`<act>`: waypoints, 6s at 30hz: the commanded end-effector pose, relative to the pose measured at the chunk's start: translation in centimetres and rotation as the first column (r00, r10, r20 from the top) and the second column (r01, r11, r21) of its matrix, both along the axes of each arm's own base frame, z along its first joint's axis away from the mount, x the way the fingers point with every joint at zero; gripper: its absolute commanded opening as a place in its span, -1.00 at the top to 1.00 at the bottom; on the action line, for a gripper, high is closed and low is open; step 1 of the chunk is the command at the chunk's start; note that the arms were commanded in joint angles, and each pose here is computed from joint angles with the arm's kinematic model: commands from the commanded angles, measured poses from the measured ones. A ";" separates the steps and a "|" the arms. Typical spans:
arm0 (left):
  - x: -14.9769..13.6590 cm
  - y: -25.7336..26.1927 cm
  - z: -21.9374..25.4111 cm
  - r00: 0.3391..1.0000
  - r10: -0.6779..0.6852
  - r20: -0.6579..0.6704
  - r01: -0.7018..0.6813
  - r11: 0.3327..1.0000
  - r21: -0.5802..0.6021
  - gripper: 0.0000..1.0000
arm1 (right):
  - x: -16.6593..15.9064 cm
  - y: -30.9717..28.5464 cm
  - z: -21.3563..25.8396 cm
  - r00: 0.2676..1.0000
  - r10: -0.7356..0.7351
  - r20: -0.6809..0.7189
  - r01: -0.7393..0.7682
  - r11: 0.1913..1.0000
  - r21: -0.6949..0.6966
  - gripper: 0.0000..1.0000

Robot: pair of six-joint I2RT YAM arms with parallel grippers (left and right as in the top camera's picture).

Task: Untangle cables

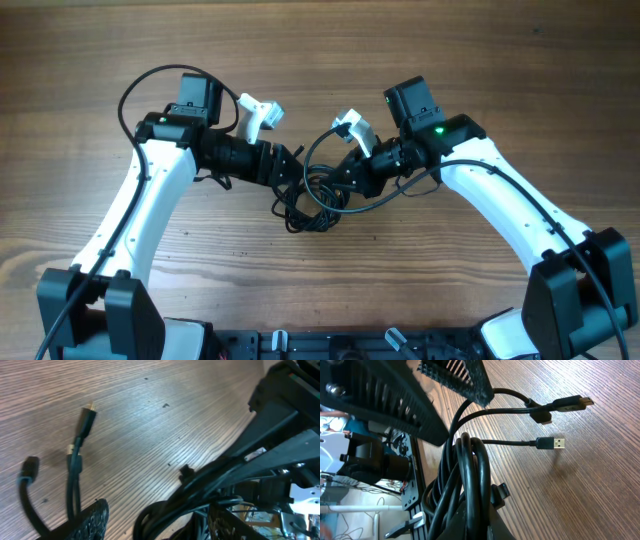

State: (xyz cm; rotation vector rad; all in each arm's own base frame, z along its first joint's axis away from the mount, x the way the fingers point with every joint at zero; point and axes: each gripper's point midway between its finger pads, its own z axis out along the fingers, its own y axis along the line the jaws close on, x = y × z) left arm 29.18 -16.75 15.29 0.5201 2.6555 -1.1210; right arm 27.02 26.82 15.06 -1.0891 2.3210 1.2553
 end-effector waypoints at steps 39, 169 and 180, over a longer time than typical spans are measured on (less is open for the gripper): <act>5.6 -3.5 -2.6 0.923 0.382 -0.044 -0.375 0.919 0.120 0.92 | 7.3 -2.0 0.0 0.916 -0.287 0.280 0.349 0.915 -0.202 0.13; 5.3 -5.0 13.3 0.987 -0.147 -0.065 0.063 0.727 -0.684 0.92 | 7.8 -10.5 5.8 0.990 -0.116 -0.080 0.140 0.797 0.588 0.02; 4.4 -6.8 13.2 0.981 -0.182 -0.065 0.089 0.727 -0.681 0.59 | 9.3 -7.4 5.3 0.986 -0.114 -0.121 0.159 0.851 0.501 0.76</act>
